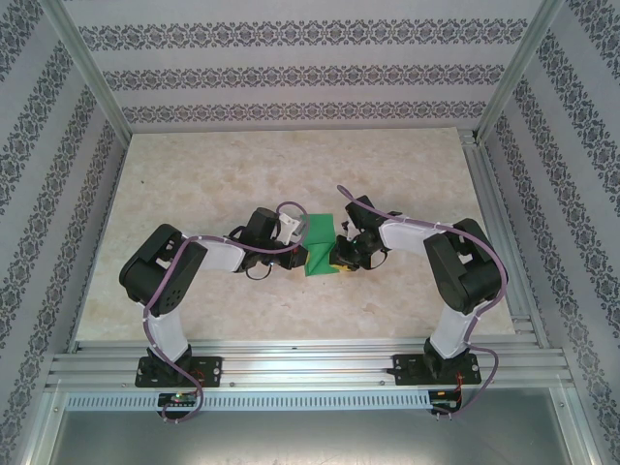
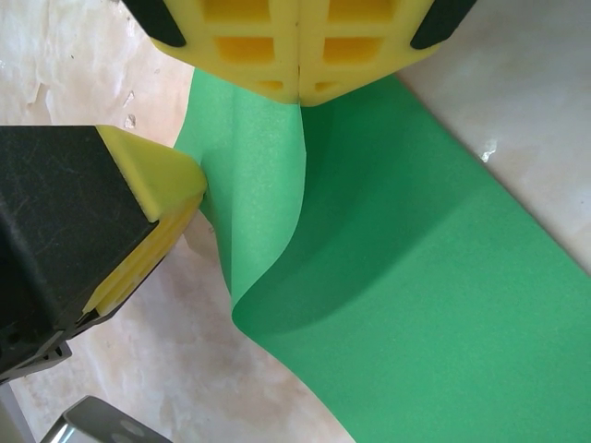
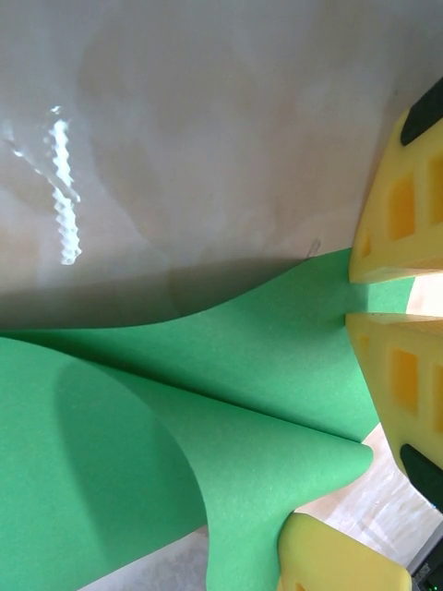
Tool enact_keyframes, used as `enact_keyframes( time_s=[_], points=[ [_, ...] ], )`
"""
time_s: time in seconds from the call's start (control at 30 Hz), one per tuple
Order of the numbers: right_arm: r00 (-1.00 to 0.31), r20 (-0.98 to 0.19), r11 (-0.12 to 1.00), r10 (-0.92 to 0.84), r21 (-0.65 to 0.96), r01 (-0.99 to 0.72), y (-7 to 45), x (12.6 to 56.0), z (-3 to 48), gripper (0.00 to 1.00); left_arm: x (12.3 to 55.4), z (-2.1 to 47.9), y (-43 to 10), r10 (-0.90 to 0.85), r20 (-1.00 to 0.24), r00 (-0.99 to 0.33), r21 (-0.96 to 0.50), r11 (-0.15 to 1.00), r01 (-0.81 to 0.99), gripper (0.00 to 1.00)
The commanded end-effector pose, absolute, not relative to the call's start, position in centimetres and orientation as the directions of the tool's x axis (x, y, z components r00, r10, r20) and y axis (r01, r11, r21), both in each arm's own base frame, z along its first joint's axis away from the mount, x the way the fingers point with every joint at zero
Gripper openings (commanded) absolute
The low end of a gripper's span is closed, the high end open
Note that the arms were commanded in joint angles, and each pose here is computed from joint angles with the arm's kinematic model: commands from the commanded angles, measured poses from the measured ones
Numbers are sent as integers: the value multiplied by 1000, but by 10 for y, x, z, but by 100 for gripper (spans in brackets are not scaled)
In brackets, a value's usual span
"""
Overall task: Fold a paper plane with a square sheet of paper (fold left side to right side)
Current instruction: Fold the triangle a second time at the center of the table.
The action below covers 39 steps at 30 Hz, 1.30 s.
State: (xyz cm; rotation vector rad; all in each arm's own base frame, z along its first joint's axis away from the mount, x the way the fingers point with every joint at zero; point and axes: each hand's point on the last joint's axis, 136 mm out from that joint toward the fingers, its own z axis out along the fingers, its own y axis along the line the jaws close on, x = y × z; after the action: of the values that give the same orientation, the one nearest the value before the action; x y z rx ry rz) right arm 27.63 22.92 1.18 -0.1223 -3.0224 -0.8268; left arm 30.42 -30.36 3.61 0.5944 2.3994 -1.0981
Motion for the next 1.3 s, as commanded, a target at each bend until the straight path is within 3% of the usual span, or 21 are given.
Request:
enact_keyframes(
  time_s=[0.0, 1.27],
  points=[
    [-996, 75, 919, 57, 387, 82, 211, 259, -15, 18, 318, 41, -300, 173, -568, -805, -580, 609, 541, 0],
    [-996, 79, 922, 39, 382, 67, 214, 259, -15, 19, 315, 19, -286, 203, -527, -825, -532, 678, 507, 0]
  ],
)
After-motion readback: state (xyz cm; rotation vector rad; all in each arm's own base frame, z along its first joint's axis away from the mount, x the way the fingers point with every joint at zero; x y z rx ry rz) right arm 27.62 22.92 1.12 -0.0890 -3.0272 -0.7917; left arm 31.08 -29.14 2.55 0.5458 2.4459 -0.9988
